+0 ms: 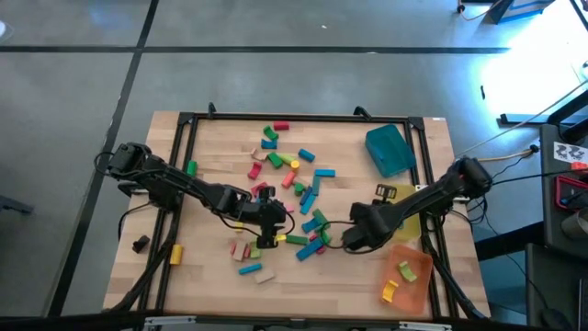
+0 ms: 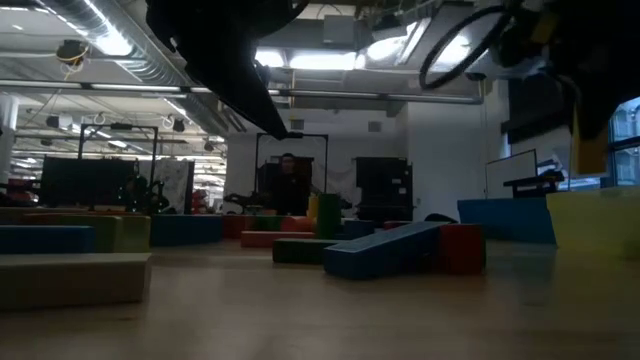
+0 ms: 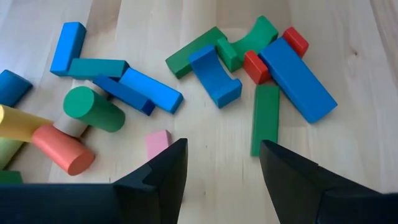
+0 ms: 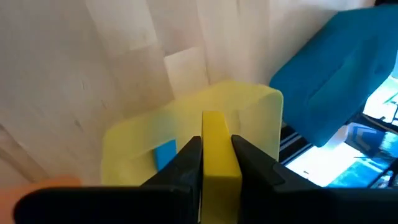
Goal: Sort blocks by size
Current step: Put the yellow rectangular block into the yellow bin
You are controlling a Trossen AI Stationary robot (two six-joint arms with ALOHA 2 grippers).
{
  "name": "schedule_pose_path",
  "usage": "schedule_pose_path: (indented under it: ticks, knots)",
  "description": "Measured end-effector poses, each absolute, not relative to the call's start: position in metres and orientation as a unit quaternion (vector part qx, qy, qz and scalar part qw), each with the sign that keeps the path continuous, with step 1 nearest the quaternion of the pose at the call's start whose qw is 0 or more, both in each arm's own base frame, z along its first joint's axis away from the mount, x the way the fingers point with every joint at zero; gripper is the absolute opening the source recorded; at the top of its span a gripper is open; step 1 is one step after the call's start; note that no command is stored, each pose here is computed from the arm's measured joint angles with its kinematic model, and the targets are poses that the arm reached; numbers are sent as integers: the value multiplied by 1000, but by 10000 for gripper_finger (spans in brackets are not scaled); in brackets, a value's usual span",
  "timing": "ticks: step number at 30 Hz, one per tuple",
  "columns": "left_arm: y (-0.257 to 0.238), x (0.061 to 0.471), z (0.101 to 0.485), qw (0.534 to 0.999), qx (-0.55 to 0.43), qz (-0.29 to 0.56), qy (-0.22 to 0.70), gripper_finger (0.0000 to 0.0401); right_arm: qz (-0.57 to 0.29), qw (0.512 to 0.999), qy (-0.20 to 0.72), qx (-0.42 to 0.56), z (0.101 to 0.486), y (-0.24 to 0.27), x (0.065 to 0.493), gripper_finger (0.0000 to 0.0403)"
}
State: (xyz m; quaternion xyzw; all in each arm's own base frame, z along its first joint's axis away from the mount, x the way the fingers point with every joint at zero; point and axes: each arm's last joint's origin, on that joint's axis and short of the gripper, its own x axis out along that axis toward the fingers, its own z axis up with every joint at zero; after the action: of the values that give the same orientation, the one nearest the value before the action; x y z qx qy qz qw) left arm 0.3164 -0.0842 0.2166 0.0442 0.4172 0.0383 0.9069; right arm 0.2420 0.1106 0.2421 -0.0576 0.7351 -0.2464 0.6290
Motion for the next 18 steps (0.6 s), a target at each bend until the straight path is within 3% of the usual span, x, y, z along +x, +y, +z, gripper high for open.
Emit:
schedule_pose_path:
  ticks: [7,18]
  knots:
    - [-84,316,217,907,44,38,417,186,-254,655,711,-23,260,96,213,71]
    - [-68,322,209,900,23,70,430,186,-270,593,759,-7,229,88,189,86]
